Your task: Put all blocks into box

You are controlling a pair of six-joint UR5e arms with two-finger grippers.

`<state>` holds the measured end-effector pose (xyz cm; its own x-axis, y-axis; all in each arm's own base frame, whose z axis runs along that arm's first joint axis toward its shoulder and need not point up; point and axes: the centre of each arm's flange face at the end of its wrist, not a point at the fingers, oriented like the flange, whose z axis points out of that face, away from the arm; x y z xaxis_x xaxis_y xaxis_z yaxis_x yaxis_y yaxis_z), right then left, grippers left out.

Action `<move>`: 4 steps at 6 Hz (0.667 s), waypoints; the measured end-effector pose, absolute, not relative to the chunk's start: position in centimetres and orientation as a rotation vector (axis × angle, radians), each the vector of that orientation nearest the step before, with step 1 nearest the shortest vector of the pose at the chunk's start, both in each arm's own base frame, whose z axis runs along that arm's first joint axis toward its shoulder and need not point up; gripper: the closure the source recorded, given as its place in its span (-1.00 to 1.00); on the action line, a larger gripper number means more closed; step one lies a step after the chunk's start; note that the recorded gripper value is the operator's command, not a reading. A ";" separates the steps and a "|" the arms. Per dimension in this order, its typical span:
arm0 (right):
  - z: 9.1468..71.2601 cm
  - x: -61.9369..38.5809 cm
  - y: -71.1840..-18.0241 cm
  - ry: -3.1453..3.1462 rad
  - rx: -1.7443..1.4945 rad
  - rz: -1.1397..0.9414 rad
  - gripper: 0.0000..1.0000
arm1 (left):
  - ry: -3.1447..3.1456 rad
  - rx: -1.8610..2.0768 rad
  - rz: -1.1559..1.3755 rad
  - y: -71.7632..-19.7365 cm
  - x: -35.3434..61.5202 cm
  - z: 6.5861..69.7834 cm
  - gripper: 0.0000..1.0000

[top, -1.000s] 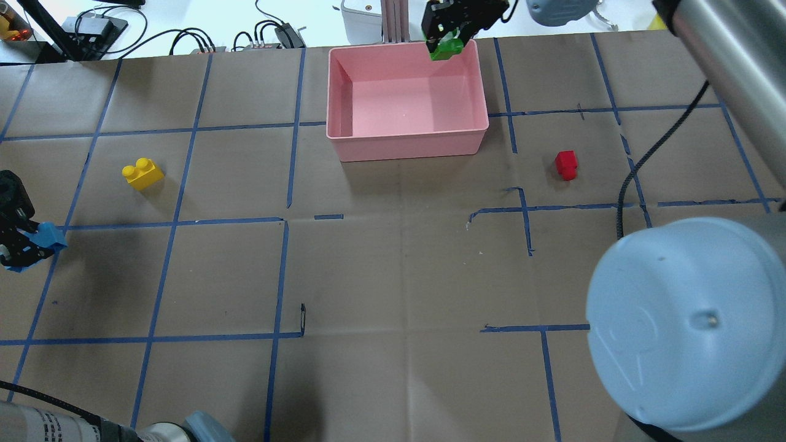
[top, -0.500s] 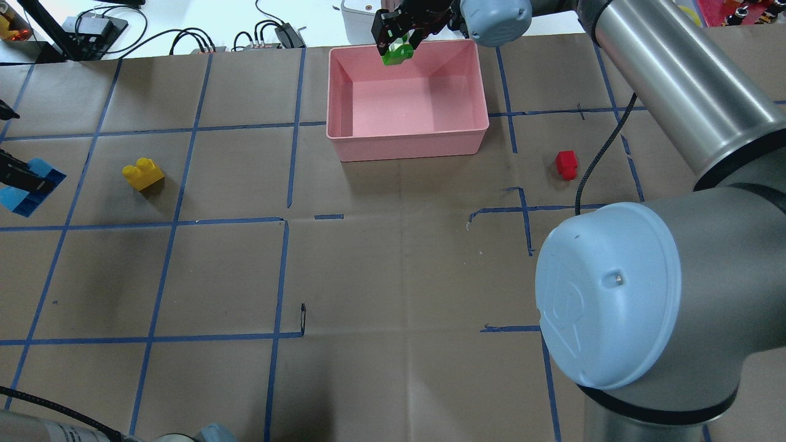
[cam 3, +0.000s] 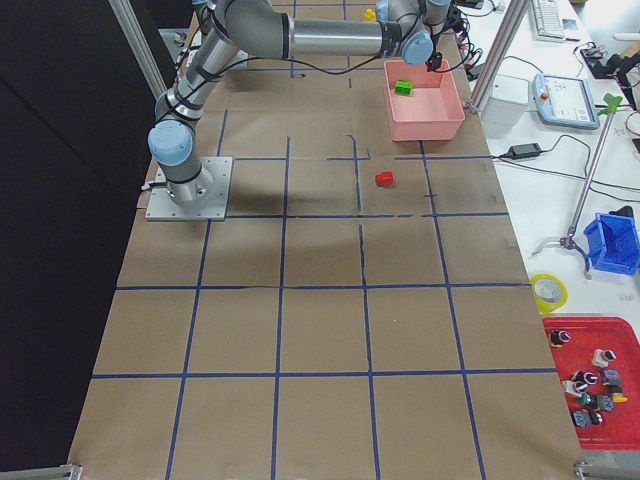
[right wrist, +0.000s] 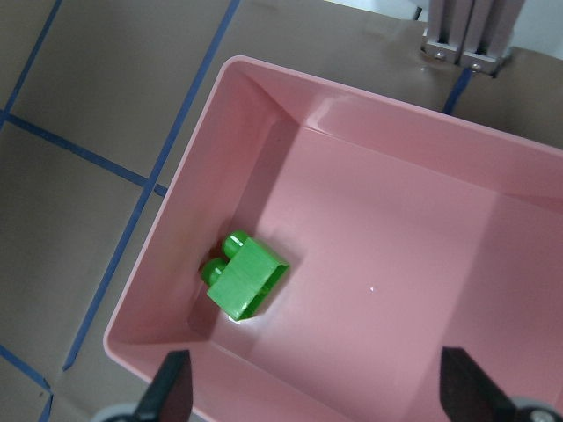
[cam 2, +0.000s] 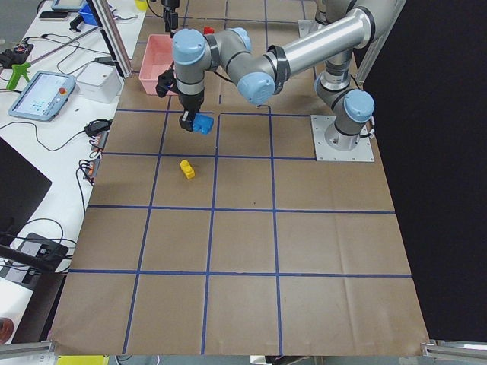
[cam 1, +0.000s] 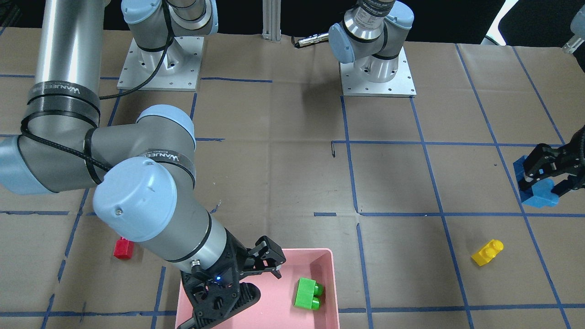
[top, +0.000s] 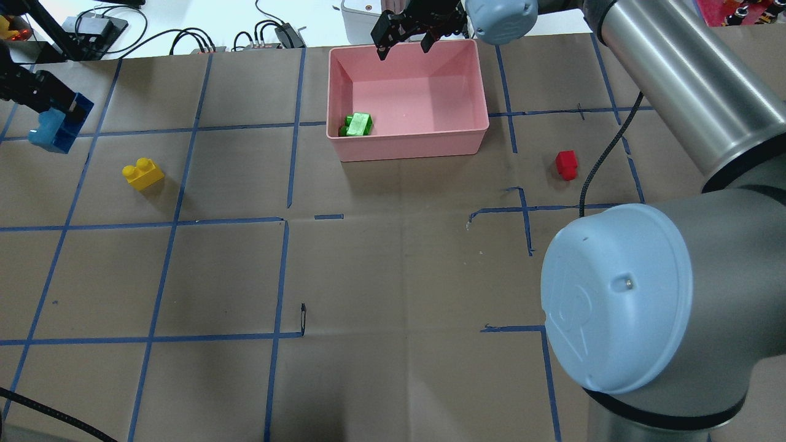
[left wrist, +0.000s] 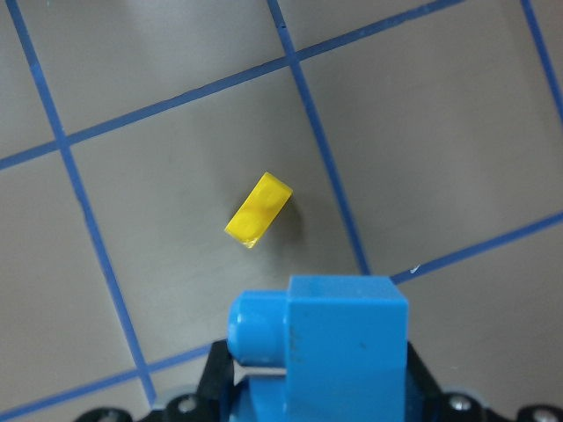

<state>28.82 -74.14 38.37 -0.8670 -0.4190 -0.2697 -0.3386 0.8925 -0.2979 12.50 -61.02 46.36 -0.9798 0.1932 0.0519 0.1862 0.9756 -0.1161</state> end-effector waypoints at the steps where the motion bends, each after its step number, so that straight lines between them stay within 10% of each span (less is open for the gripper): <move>1: 41.2 25.0 -73.6 2.773 -0.548 -0.325 -0.99 | -3.072 -0.190 0.161 -62.7 8.1 47.2 0.80; 4: 47.8 9.3 -69.5 2.981 -0.559 -0.248 -0.85 | -3.059 0.039 0.154 -69.0 -4.2 45.9 0.80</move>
